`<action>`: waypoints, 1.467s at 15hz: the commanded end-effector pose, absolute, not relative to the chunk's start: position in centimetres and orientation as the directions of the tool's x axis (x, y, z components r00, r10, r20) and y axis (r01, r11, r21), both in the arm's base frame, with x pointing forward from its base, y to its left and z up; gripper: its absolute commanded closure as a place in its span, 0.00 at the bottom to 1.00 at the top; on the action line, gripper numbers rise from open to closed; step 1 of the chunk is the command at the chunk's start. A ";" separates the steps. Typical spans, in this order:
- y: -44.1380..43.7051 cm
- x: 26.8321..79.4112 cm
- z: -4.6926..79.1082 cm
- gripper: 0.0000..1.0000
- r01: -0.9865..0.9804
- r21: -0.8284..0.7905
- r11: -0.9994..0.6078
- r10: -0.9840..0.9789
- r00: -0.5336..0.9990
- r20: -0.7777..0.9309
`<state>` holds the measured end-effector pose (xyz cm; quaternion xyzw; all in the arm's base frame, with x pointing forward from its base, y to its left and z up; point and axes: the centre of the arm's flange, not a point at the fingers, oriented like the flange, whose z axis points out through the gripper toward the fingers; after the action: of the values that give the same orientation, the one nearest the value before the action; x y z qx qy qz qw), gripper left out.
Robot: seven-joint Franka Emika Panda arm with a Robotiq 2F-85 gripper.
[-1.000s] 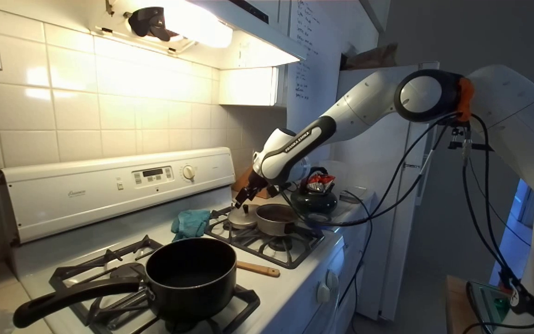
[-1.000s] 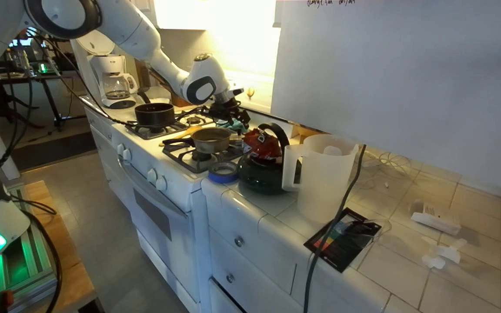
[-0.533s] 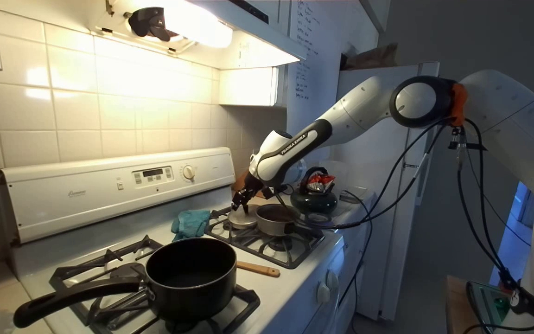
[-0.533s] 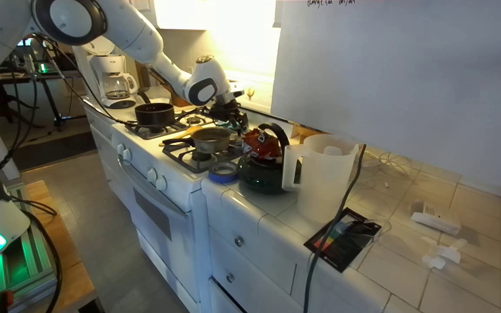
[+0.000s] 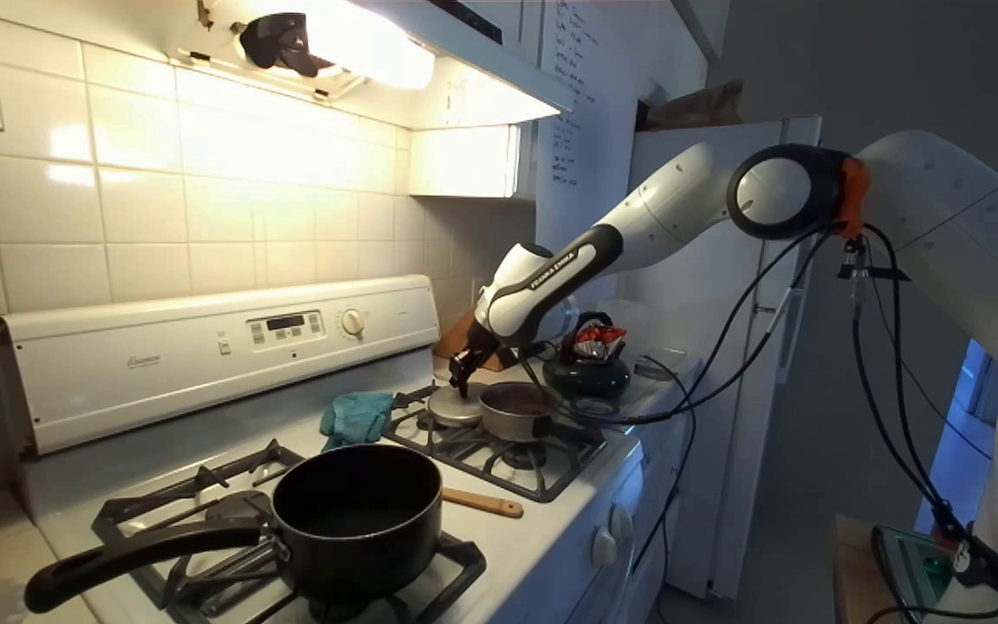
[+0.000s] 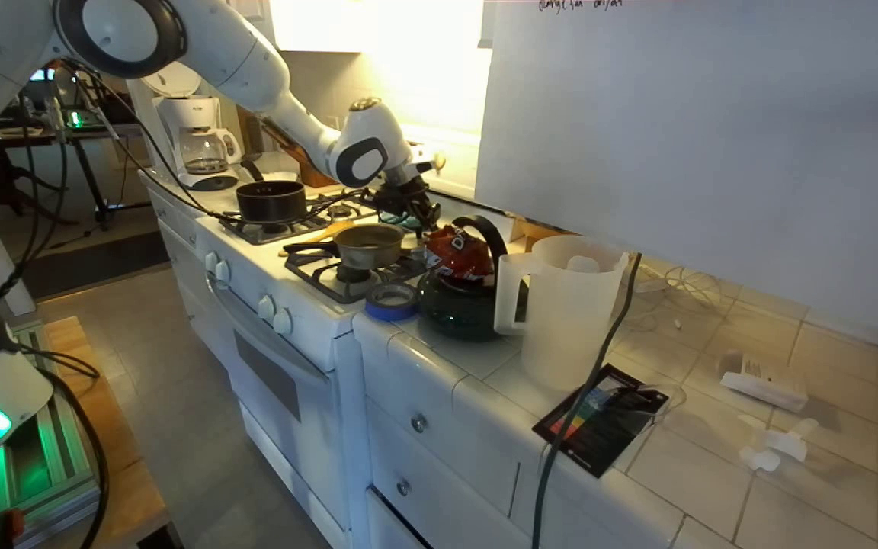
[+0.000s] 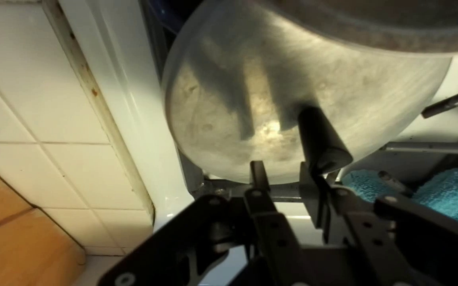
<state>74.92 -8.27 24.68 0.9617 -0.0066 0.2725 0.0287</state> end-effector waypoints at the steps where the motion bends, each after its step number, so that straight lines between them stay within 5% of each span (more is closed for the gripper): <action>1: -7.9 74.8 24.6 0.39 -0.052 0.047 -0.998 -0.020 0.850 0.527; 7: -6.9 73.8 25.2 0.01 -0.151 0.017 -0.988 -0.119 0.842 0.527; 14: -6.0 72.4 25.8 0.00 -0.260 -0.014 -0.965 -0.228 0.817 0.529; 17: -5.2 71.9 25.7 0.03 -0.269 -0.023 -0.963 -0.241 0.820 0.520; 22: -4.4 71.5 25.6 0.54 -0.278 -0.030 -0.960 -0.254 0.822 0.510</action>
<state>73.03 -5.04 24.98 0.9555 -0.1284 0.2649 0.0202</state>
